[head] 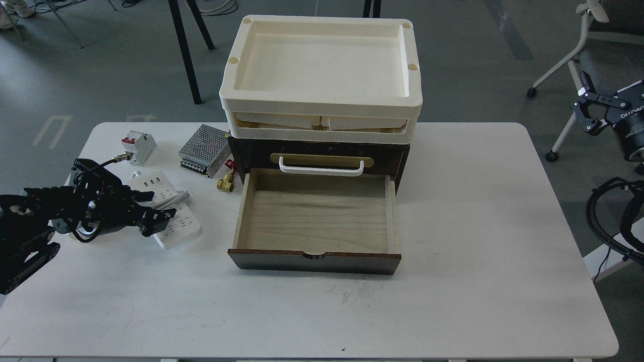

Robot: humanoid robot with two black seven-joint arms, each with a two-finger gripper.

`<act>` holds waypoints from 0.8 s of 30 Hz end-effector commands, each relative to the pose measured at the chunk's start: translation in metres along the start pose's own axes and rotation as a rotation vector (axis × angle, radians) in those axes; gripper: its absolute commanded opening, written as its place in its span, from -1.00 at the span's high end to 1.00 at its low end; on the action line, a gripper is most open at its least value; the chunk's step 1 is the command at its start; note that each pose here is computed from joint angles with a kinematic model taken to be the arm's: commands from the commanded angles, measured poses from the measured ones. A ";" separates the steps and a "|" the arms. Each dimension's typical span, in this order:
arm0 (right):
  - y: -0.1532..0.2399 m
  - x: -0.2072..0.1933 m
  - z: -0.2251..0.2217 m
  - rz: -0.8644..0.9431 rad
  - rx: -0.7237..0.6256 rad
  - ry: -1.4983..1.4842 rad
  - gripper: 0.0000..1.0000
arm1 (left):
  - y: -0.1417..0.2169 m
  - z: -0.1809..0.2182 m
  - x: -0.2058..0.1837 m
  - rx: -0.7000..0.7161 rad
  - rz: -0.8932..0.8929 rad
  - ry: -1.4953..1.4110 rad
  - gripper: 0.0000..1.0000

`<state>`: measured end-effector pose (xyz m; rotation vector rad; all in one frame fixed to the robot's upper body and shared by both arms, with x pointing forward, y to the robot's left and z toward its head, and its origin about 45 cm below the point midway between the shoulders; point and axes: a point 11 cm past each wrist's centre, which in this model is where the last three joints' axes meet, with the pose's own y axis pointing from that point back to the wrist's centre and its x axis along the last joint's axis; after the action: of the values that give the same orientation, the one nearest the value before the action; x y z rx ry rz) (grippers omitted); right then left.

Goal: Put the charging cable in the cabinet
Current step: 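Grasp the white charger with its coiled cable using the left gripper, then lift the charger and carry it over the open drawer with the left gripper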

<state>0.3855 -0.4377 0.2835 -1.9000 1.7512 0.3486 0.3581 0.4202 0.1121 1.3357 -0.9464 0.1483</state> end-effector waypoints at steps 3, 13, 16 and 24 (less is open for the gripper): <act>0.003 0.003 0.002 0.010 -0.005 0.003 -1.00 | 0.000 0.000 0.003 -0.002 0.013 -0.003 0.48; 0.006 0.006 0.004 0.019 -0.012 0.004 -1.00 | 0.012 0.008 0.017 -0.045 0.052 -0.014 1.00; 0.006 0.006 0.004 0.019 -0.011 0.003 -1.00 | 0.050 0.009 0.035 -0.092 0.095 0.073 1.00; 0.006 0.009 0.002 0.027 -0.009 0.008 -1.00 | 0.158 0.084 0.112 -0.411 0.294 0.347 1.00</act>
<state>0.3811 -0.4427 0.2765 -1.8923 1.7782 0.3595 0.3154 0.3821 0.2721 0.9281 -0.8690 0.3638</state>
